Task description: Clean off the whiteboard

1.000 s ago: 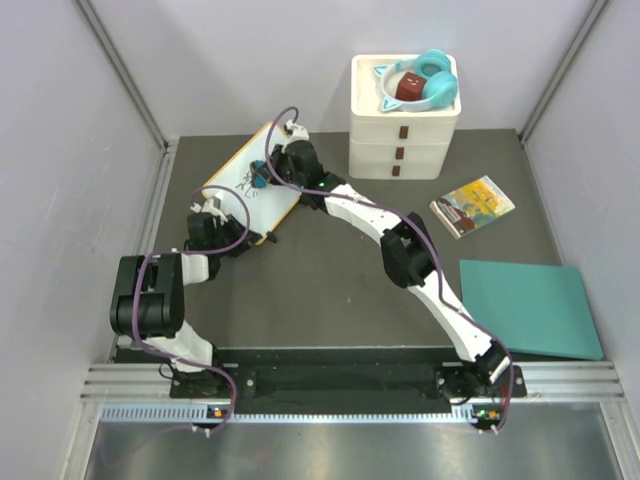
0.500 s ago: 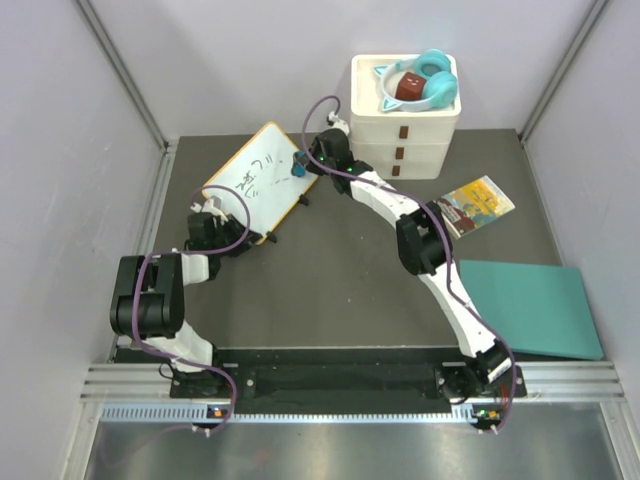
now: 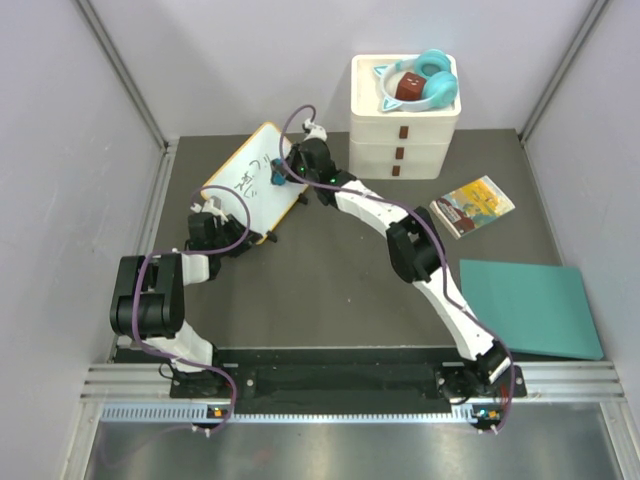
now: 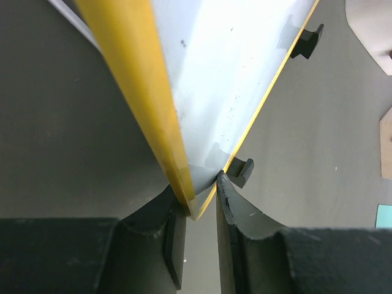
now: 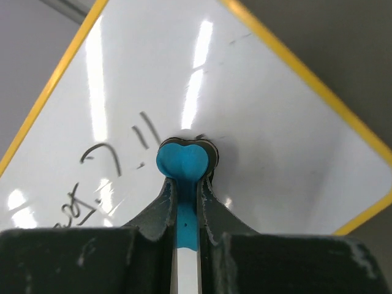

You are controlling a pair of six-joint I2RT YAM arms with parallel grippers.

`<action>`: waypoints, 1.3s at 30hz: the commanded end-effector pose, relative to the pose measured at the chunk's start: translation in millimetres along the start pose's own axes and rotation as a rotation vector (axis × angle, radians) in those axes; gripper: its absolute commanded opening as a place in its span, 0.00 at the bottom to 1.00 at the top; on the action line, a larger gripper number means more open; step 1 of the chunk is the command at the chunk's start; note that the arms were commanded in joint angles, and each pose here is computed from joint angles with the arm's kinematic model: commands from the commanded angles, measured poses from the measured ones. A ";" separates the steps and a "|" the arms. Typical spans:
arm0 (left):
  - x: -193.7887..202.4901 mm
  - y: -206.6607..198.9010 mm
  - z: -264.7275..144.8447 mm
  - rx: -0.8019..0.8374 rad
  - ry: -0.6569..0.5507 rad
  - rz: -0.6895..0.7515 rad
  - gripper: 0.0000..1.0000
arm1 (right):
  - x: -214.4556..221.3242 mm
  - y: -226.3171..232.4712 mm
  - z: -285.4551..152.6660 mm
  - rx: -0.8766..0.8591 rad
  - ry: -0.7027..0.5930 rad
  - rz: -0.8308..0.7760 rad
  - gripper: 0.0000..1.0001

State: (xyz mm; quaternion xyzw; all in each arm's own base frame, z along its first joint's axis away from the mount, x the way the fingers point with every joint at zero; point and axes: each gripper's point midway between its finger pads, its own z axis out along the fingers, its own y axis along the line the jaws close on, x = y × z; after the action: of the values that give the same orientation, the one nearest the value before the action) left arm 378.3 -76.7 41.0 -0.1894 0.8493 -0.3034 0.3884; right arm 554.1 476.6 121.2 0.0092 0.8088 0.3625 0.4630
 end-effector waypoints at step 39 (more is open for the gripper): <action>52.5 32.8 -7.3 -0.152 0.163 0.006 0.00 | -10.1 -24.7 5.2 -0.029 0.006 0.161 0.00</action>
State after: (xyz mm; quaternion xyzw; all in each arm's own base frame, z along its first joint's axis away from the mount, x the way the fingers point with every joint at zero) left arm 378.8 -78.0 40.3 -0.1847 0.8523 -0.2918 0.3928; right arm 540.2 491.0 132.9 0.0216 0.7984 0.4176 0.4333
